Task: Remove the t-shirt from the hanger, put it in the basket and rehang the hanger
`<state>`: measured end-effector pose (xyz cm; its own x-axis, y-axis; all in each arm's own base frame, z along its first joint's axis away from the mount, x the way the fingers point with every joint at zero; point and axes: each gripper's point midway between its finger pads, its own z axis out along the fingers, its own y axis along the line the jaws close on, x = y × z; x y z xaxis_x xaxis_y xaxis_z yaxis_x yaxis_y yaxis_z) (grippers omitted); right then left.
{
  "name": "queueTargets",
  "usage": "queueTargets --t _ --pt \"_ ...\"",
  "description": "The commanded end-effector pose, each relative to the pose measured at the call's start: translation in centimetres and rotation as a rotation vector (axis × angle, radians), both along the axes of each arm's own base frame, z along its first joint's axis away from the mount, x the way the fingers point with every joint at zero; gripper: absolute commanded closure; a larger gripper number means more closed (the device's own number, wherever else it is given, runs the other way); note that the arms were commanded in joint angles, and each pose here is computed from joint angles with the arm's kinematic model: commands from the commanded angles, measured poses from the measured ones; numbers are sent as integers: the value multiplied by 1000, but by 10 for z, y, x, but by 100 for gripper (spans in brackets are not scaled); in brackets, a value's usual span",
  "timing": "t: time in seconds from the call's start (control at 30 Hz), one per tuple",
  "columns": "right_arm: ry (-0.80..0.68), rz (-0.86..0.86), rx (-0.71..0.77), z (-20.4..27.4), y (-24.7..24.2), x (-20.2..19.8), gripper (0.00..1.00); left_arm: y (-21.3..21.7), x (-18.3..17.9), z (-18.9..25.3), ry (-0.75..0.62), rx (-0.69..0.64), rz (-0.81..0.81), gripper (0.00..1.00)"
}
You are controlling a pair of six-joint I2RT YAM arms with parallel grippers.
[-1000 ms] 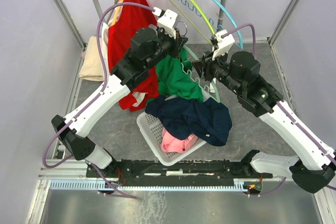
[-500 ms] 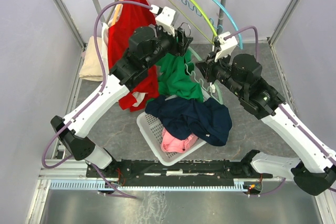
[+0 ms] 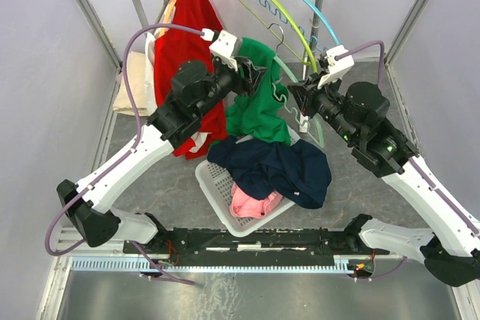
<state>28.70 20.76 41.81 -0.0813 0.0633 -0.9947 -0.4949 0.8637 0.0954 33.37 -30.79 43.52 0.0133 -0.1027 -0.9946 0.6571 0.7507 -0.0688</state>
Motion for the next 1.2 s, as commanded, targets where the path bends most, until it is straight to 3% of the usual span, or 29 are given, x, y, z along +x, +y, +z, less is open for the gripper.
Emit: queueTargets --t 0.0,0.3,0.6,0.8,0.93,1.17 --pt "-178 -2 128 67 -11 -12 98 -11 -1 8 -55 -30 -46 36" --pt "-189 11 137 71 -15 -19 98 -20 8 -7 -37 -7 -45 46" --pt "-193 15 152 71 -17 -23 98 -26 12 -6 -32 -12 -52 72" --pt "-191 15 150 70 -17 -24 98 -23 15 -6 -27 -11 -31 97" --pt "-188 13 148 68 -17 -23 98 -12 16 -3 -38 -6 16 95" --pt "-189 20 148 69 -17 -25 99 3 12 5 -69 -26 61 65"
